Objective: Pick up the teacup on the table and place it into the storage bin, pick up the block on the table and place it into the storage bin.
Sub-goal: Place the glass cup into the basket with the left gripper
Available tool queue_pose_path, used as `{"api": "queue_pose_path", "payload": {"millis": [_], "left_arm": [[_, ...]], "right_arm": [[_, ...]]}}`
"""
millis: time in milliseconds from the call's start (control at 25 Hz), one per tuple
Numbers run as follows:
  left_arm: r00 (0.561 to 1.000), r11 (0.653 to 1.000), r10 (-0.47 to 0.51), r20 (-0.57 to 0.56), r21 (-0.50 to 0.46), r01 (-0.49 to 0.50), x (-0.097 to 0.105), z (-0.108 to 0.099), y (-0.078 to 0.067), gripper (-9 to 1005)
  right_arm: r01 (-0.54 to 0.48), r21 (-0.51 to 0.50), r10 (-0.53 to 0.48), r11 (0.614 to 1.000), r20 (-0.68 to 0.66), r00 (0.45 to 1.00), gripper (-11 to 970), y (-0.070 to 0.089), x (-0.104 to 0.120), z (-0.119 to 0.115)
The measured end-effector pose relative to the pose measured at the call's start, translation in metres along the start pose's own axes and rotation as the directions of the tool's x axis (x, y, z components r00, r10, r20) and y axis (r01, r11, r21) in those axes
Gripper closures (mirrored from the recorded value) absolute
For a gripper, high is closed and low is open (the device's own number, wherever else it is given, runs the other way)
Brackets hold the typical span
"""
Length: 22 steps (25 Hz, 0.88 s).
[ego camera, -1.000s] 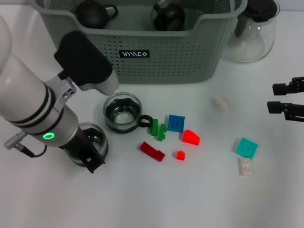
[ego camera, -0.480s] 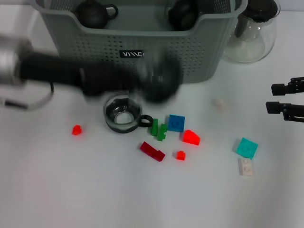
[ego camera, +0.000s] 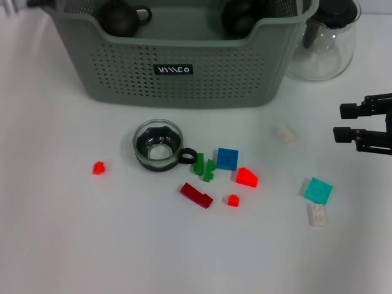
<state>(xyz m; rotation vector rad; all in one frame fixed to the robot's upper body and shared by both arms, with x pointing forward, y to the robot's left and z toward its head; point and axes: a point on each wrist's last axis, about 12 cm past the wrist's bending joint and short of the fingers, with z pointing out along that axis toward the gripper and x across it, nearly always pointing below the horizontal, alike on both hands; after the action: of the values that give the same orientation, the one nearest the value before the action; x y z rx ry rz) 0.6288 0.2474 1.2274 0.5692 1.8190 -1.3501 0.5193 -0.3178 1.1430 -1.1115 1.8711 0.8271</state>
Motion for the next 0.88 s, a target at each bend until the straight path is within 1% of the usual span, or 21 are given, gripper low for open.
{"api": "queue_pose_path", "payload": {"millis": [80, 120, 240, 280, 360, 400, 480, 520, 600, 720, 880], "left_arm": [[0.995, 0.987, 0.036, -0.092, -0.155, -0.050, -0.020, 0.014, 0.004, 908], [0.992, 0.976, 0.042, -0.121, -0.206, -0.067, -0.024, 0.019, 0.006, 906], [0.967, 0.912, 0.076, -0.244, -0.376, -0.166, -0.034, 0.046, 0.015, 900], [0.958, 0.894, 0.081, -0.274, -0.405, -0.191, -0.034, 0.054, 0.017, 898], [0.931, 0.842, 0.089, -0.354, -0.472, -0.260, -0.032, 0.074, 0.022, 894], [0.916, 0.819, 0.089, -0.392, -0.495, -0.291, -0.030, 0.083, 0.024, 892], [0.883, 0.785, 0.083, -0.463, -0.515, -0.344, -0.023, 0.098, 0.027, 887], [0.868, 0.774, 0.080, -0.491, -0.518, -0.364, -0.020, 0.105, 0.028, 885], [0.842, 0.766, 0.068, -0.535, -0.513, -0.388, -0.010, 0.115, 0.030, 881], [0.817, 0.761, 0.055, -0.574, -0.506, -0.406, -0.002, 0.125, 0.031, 875], [0.820, 0.757, 0.053, -0.569, -0.513, -0.405, 0.000, 0.129, 0.032, 867]], "right_arm": [[-0.003, -0.010, 0.003, 1.000, 0.002, 1.000, 472, 0.001, 0.000, 0.001], [-0.005, -0.013, 0.005, 1.000, 0.003, 1.000, 472, 0.001, 0.001, 0.001], [-0.009, -0.023, 0.009, 1.000, 0.005, 1.000, 471, 0.001, 0.001, 0.002], [-0.010, -0.025, 0.011, 1.000, 0.005, 1.000, 471, 0.001, 0.002, 0.003], [-0.004, -0.033, 0.004, 0.999, 0.011, 1.000, 471, 0.003, 0.002, 0.004], [0.004, -0.041, -0.003, 0.999, 0.022, 1.000, 471, 0.004, 0.002, 0.005], [0.027, -0.059, -0.023, 0.998, 0.067, 0.997, 471, 0.008, 0.005, 0.006], [0.037, -0.062, -0.032, 0.997, 0.095, 0.995, 471, 0.009, 0.007, 0.006], [0.060, -0.052, -0.050, 0.997, 0.178, 0.983, 471, 0.012, 0.014, 0.005], [0.068, -0.005, -0.064, 0.998, 0.293, 0.954, 472, 0.015, 0.029, 0.002], [0.054, 0.026, -0.060, 0.998, 0.336, 0.940, 472, 0.018, 0.043, 0.000]]}}
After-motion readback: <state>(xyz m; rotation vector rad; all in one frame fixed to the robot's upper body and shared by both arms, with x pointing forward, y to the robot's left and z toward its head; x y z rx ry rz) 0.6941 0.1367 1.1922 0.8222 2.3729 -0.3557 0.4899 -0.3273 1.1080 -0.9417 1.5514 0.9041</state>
